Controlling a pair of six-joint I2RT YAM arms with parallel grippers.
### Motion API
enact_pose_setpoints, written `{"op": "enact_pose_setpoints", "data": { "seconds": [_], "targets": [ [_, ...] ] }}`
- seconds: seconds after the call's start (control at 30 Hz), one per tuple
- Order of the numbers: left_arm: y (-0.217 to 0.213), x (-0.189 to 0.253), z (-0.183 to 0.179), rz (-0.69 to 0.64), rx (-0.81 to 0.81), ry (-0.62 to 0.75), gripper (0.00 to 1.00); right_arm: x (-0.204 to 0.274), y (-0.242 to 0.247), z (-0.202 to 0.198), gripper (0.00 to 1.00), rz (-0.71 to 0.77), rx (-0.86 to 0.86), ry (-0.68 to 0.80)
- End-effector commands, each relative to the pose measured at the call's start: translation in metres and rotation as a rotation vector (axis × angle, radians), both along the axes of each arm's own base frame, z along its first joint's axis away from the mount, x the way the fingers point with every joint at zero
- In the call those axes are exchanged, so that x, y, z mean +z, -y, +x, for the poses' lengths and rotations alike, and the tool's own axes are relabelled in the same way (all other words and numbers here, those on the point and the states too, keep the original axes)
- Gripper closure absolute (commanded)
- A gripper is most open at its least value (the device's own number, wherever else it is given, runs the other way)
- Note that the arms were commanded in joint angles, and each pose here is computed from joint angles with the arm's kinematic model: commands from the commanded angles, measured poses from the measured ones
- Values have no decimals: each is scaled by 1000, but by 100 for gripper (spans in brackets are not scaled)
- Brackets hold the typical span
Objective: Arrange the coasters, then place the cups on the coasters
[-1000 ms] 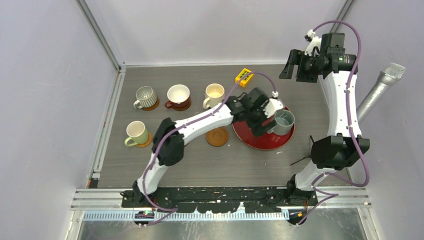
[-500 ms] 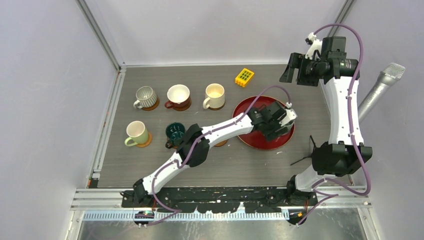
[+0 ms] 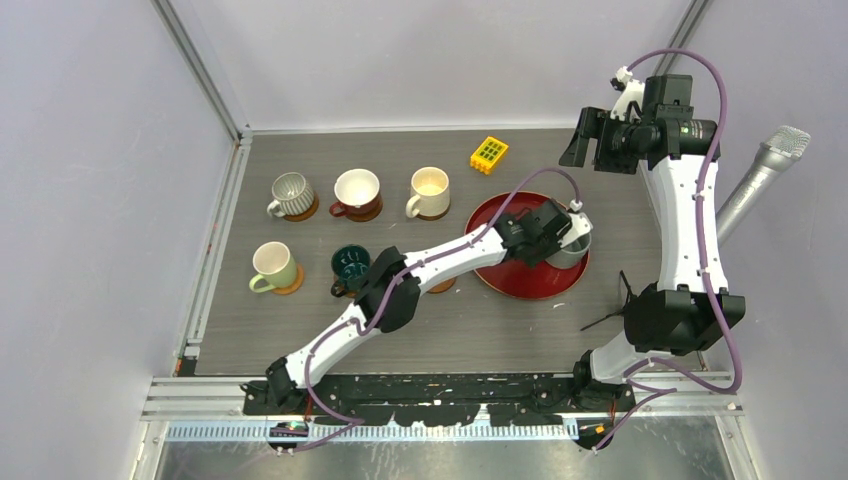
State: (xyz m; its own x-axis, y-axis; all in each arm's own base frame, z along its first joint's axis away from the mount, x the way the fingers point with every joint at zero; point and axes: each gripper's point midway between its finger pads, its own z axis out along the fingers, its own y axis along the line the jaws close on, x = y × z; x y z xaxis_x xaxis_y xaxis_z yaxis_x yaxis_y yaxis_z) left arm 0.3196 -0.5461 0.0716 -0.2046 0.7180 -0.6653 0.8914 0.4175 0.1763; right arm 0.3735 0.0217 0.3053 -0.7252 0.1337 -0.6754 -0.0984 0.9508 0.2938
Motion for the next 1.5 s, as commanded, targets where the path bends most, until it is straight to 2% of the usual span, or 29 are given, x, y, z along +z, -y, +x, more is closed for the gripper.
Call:
{"op": "enact_pose_setpoints", "data": {
  "seconds": [0.0,0.1,0.43,0.6,0.63,0.7,0.77,1.07,1.47],
  "targets": [
    [-1,40,22,-64,41,85,91,14,1,-5,17,-7,4,46],
    [-11,45,24,-55,59,93,100,14,0,-4,16,-5,7,45],
    [-56,52,19,-17,103,72,100,10,-2,-4,16,7,12,30],
    [-73,48,6,12,82,31,100,10,-2,-3,16,7,17,31],
    [-74,46,1,12,67,10,99,10,-2,-3,17,7,18,31],
    [-76,41,-8,17,51,-26,87,9,-3,-2,16,12,19,30],
    [-76,38,-10,25,61,-54,82,9,-4,-2,16,18,19,26],
    [-61,31,-3,33,102,-96,54,8,-5,-3,16,25,16,21],
    [-65,9,-4,89,117,-131,48,9,-2,-6,17,12,12,26]
  ]
}}
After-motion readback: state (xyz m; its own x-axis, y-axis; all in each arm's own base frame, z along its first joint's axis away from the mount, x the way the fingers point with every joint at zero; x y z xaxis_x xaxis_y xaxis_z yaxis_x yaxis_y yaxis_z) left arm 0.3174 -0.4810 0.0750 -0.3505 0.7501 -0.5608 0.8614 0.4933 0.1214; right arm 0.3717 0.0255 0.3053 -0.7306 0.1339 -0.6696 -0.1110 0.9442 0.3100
